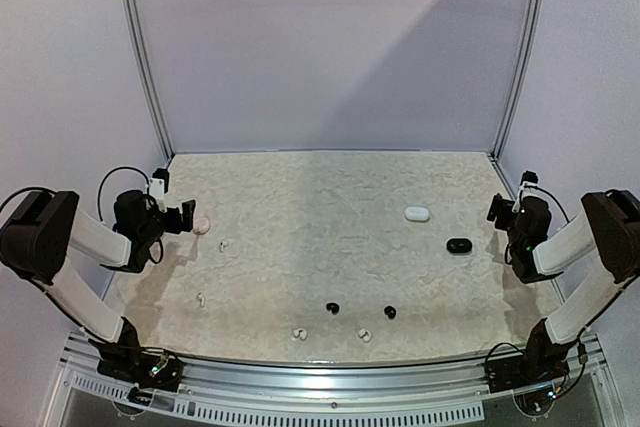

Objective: Insert the wireless bluetooth earbuds into the charging case

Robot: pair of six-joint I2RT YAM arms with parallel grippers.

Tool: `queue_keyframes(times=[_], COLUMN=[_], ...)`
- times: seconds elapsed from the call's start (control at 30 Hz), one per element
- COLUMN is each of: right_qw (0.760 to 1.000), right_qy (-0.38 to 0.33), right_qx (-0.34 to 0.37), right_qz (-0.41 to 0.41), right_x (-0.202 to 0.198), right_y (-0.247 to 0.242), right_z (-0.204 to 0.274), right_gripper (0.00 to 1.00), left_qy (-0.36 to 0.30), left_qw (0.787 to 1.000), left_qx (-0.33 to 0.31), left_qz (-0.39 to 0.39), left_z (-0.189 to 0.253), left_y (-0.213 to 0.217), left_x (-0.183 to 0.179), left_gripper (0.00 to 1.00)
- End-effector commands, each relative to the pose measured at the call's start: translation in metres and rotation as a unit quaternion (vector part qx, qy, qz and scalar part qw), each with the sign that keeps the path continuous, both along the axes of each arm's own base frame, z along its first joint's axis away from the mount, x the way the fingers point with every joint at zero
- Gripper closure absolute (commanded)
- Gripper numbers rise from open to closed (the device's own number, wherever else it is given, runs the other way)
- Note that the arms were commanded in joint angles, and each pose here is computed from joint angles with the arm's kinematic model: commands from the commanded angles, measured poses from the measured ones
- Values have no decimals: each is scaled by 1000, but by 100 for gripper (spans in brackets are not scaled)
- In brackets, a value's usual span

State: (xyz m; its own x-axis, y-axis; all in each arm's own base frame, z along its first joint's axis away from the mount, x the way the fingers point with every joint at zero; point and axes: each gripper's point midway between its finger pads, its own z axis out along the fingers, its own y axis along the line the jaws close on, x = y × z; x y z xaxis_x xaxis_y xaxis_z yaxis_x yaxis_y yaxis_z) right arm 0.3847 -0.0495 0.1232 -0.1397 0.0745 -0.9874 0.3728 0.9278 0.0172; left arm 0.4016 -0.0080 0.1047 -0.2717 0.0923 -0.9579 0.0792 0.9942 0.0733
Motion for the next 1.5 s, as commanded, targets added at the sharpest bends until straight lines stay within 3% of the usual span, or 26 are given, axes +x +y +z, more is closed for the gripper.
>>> queue_keyframes(times=[0.0,0.2,0.27,0.4,0.53,0.6,0.7,0.8,0.97,1.17,1.33,1.47], right_qw=[1000,998,997,981,965,959,954,953,941,921,918,910], right_qy=[-9,34,46,101,136,149,167,177,227,271,279,289], right_qx=[5,-14,3,60,81,85,112,138,141,166,161,172], right_qz=[14,48,66,155,209,224,221,204,206,224,234,241], right_x=[4,20,28,44,59,66,80,88,94,85,71,65], right_y=[6,19,27,64,106,126,151,176,231,284,318,336], right_z=[13,37,57,76,96,101,99,94,72,37,25,14], right_gripper=[1,1,1,3,5,6,8,11,12,16,17,17], left_qy=[-14,-26,-36,-47,65,164,294,380,425,464,478,478], left_qw=[1000,1000,998,998,993,982,955,924,900,882,872,872], left_qx=[4,7,10,3,16,14,-4,-31,-67,-63,-51,-48], left_qz=[1,-12,-53,-45,-101,-88,-34,0,65,59,95,91], left_z=[11,14,22,36,69,71,60,47,30,-7,-34,-47], left_y=[0,-4,-17,-13,-28,-23,-7,-3,-5,-25,-18,-28], left_x=[3,2,-5,-11,5,13,12,2,-5,9,18,22], left_gripper=[1,1,1,1,1,1,1,1,1,1,10,11])
